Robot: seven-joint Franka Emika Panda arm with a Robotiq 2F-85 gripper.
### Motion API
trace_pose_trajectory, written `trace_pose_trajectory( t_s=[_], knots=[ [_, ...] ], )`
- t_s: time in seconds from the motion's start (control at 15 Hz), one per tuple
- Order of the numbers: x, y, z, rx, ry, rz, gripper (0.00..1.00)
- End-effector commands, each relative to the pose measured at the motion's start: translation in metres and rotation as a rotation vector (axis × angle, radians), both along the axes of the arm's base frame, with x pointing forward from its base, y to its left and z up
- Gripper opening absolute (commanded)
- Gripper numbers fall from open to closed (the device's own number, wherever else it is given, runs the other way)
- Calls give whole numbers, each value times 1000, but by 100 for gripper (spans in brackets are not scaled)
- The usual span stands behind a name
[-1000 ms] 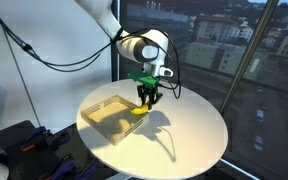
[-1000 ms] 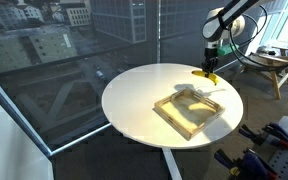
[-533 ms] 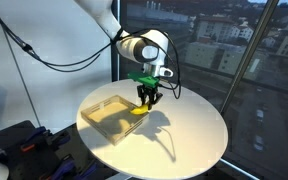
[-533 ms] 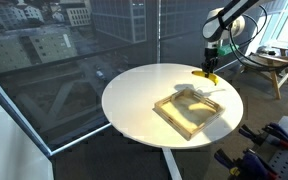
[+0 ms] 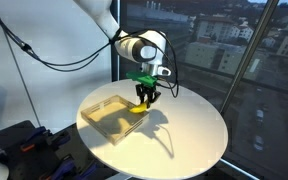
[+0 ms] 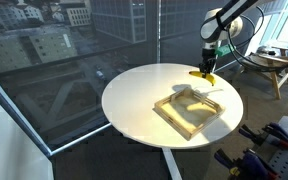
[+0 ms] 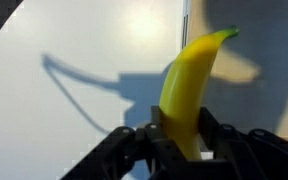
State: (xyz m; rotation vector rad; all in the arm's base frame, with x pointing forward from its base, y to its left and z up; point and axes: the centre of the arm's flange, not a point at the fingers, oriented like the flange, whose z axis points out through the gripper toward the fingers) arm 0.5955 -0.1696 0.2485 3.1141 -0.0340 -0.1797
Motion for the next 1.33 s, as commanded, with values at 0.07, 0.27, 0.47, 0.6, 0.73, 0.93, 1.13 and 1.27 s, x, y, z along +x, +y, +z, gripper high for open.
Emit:
trace_pose_trajectory(
  t_s=[0.07, 0.27, 0.47, 0.6, 0.73, 0.93, 1.13, 1.27],
  knots=[
    [-3, 12, 14, -1, -42, 28, 16],
    [-4, 18, 19, 3, -49, 40, 16],
    [-10, 28, 26, 9, -53, 58, 16],
    [-16, 36, 31, 14, -55, 73, 16],
    [-22, 43, 35, 17, -53, 85, 16],
    [-31, 54, 40, 28, -49, 101, 16],
    [-38, 63, 45, 36, -44, 118, 16],
    [-41, 68, 46, 40, -40, 127, 16]
  ],
)
